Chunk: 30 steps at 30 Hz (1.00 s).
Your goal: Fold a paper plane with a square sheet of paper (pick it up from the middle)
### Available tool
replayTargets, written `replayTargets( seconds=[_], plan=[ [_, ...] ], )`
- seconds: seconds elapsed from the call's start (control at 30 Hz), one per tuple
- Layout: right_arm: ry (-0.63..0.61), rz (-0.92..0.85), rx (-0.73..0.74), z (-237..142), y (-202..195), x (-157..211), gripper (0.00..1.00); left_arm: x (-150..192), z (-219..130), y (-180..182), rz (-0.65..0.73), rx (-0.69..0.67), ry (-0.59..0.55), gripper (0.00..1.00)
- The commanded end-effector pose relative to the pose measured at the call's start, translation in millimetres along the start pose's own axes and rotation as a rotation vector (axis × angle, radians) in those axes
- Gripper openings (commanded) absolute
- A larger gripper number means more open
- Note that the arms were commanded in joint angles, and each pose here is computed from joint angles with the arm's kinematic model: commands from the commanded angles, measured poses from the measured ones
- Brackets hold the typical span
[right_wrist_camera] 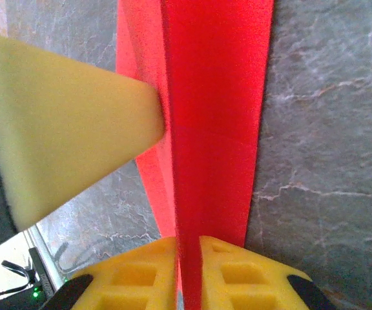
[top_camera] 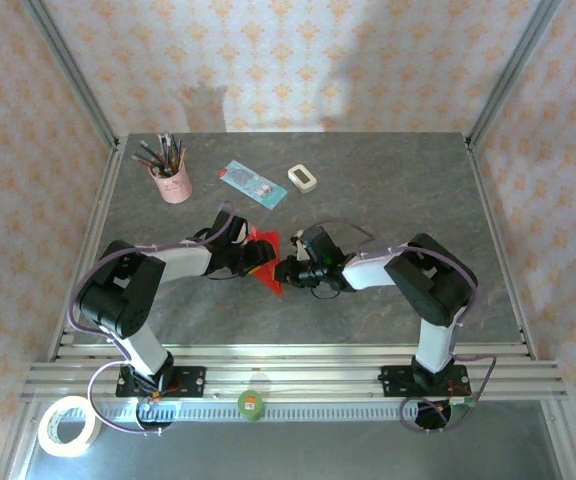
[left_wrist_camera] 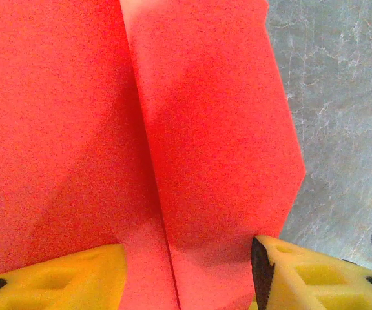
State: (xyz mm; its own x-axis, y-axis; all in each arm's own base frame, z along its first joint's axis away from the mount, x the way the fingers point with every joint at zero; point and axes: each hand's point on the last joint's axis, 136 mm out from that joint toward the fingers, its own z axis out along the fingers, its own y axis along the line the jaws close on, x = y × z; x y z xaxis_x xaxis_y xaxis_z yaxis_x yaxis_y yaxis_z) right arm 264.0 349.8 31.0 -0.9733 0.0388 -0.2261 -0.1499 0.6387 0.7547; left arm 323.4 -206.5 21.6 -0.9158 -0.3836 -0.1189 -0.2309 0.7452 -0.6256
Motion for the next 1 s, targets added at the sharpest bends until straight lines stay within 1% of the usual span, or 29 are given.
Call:
replayTargets(
  seconds=[0.0,0.17,0.33,0.43,0.6,0.67,0.77,0.83,0.97],
  plan=[
    [-0.02,0.02,-0.014,3.0,-0.2,-4.9,0.14,33.9,16.9,70.6,-0.037,-0.237,0.088,0.56],
    [-0.001,0.055,0.004,3.9,-13.0,5.9,0.12,29.2,13.6,60.1,-0.035,-0.205,0.072,0.56],
    [0.03,0.08,0.016,6.0,-22.4,16.1,0.08,16.0,6.2,30.4,-0.022,-0.11,0.033,0.56],
    [0.046,0.092,0.029,6.3,-28.5,21.4,0.07,3.5,-3.7,2.4,-0.004,-0.023,-0.008,0.57],
    [0.063,0.103,0.036,5.7,-33.9,26.1,0.06,-24.7,-30.8,-37.7,0.047,0.084,-0.12,0.59],
    [0.069,0.109,0.033,6.3,-34.7,26.7,0.06,-32.2,-38.9,-45.3,0.062,0.119,-0.155,0.59],
    [0.077,0.116,0.024,7.0,-35.0,27.7,0.05,-35.5,-44.4,-47.1,0.072,0.161,-0.176,0.59],
    [0.084,0.124,0.019,6.7,-36.6,28.7,0.05,-34.1,-44.0,-45.0,0.073,0.191,-0.173,0.55],
    [0.095,0.132,-0.009,5.1,-36.1,29.6,0.05,-27.2,-40.8,-44.0,0.08,0.263,-0.151,0.41]
  ],
)
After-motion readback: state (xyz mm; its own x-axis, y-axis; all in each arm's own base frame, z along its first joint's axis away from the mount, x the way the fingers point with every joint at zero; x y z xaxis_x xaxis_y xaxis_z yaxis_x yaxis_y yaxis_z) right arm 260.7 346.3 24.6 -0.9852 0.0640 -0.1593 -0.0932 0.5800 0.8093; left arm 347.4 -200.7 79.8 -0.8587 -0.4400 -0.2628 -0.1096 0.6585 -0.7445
